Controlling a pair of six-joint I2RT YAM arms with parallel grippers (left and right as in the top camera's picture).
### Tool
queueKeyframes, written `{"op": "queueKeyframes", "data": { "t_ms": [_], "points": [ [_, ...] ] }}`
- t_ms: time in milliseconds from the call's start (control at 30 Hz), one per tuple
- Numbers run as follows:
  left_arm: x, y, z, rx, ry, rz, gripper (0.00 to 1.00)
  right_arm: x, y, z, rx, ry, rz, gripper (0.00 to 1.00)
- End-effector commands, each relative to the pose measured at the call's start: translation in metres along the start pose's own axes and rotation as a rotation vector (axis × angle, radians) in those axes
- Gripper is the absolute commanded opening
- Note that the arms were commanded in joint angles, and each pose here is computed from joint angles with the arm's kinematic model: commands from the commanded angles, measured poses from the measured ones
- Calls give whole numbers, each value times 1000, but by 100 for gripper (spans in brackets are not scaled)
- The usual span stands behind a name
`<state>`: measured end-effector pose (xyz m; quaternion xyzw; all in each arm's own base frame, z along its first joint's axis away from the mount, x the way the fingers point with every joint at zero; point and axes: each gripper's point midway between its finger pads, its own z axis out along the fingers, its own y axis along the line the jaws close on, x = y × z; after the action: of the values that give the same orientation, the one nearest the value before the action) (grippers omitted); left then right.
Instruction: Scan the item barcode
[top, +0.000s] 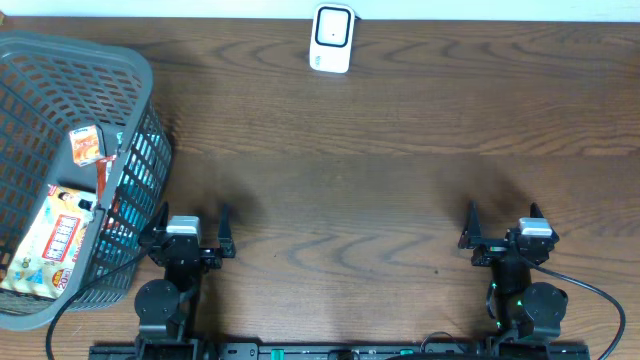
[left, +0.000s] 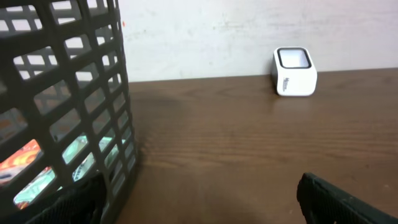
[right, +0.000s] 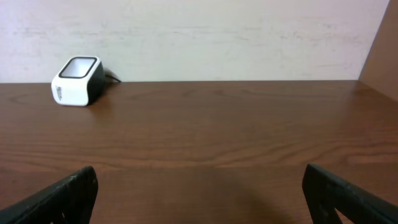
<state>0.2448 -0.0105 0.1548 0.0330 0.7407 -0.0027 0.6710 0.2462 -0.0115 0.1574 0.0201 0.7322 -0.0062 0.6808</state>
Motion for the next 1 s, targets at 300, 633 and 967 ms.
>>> {"op": "queueKeyframes", "data": {
  "t_ms": [300, 633, 967],
  "points": [
    [9, -16, 0, 93, 21, -39, 98, 0, 1, 0, -1, -1, 13, 99],
    [-72, -34, -19, 214, -74, -94, 98, 0, 1, 0, -1, -1, 13, 99],
    [-135, -31, -8, 211, 177, -128, 98, 0, 1, 0, -1, -1, 13, 99]
  ]
}}
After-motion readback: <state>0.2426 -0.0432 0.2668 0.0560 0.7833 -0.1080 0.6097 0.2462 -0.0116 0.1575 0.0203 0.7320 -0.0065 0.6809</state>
